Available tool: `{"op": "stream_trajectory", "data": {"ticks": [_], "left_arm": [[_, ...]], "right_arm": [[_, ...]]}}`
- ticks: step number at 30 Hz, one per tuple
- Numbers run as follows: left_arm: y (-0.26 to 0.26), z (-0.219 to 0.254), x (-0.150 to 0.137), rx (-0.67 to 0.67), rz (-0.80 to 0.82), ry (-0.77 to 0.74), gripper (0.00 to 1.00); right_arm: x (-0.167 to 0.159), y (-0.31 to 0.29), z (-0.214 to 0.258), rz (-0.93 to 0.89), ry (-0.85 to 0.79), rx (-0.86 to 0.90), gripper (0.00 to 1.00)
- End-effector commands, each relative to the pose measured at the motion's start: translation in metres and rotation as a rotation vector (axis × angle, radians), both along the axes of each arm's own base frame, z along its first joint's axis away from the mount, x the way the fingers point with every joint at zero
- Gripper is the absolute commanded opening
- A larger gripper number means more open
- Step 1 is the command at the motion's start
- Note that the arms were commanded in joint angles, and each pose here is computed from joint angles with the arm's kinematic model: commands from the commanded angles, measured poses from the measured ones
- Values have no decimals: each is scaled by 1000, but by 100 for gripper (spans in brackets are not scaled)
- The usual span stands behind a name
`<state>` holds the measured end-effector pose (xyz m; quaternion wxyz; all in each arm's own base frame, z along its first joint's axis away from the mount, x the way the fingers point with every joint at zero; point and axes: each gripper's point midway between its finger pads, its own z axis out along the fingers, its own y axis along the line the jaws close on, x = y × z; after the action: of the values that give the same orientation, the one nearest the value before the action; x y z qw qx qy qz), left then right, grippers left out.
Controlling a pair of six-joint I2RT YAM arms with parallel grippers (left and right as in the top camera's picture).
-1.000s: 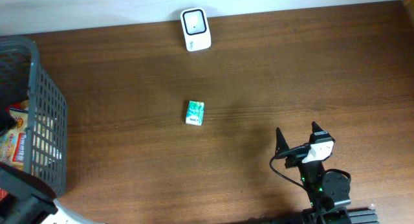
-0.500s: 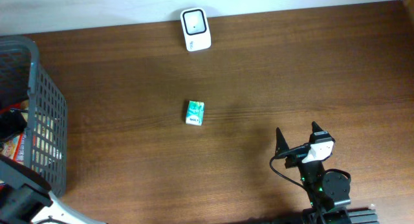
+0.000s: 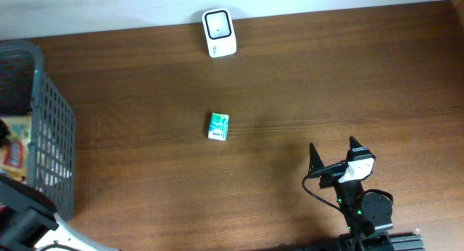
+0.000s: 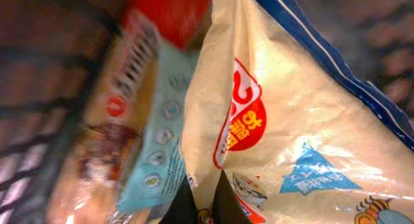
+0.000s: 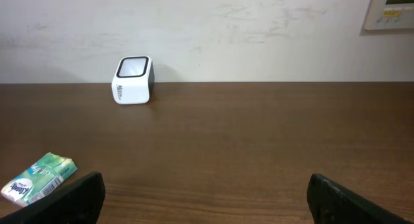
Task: Scan the item barcode
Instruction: 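Grasp the yellow snack bag in the basket and place it on the table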
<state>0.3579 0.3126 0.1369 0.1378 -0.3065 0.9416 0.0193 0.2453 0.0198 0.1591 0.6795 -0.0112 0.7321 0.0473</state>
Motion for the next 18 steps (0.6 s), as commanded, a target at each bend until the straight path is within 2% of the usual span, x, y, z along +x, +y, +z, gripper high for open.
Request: {"op": "stream_trajectory", "data": {"ticks": [1, 3, 5, 7, 9, 10, 12, 13, 15, 18], "left_arm": [[-13, 162, 12, 144, 92, -373, 0], [-40, 237, 7, 188, 81, -559, 0], [-94, 309, 3, 194, -42, -772, 0], [-135, 336, 0, 203, -130, -840, 0], [-200, 338, 6, 133, -270, -839, 0], [-249, 312, 16, 49, -397, -753, 0], [-280, 280, 24, -10, -462, -648, 0], [-317, 231, 33, -75, -540, -500, 0], [-356, 163, 43, -146, -617, -330, 0], [-400, 58, 52, -237, -613, -157, 0]], "right_arm": [[0, -4, -2, -18, 1, 3, 98], [0, -4, -2, -18, 1, 3, 98], [0, -4, -2, -18, 1, 3, 98], [0, -4, -2, -18, 1, 3, 98], [0, -4, -2, -18, 1, 3, 98], [0, -4, -2, -18, 1, 3, 98], [0, -4, -2, -18, 1, 3, 98], [0, -4, -2, -18, 1, 3, 98], [0, -4, -2, -18, 1, 3, 99], [0, -4, -2, -18, 1, 3, 98]]}}
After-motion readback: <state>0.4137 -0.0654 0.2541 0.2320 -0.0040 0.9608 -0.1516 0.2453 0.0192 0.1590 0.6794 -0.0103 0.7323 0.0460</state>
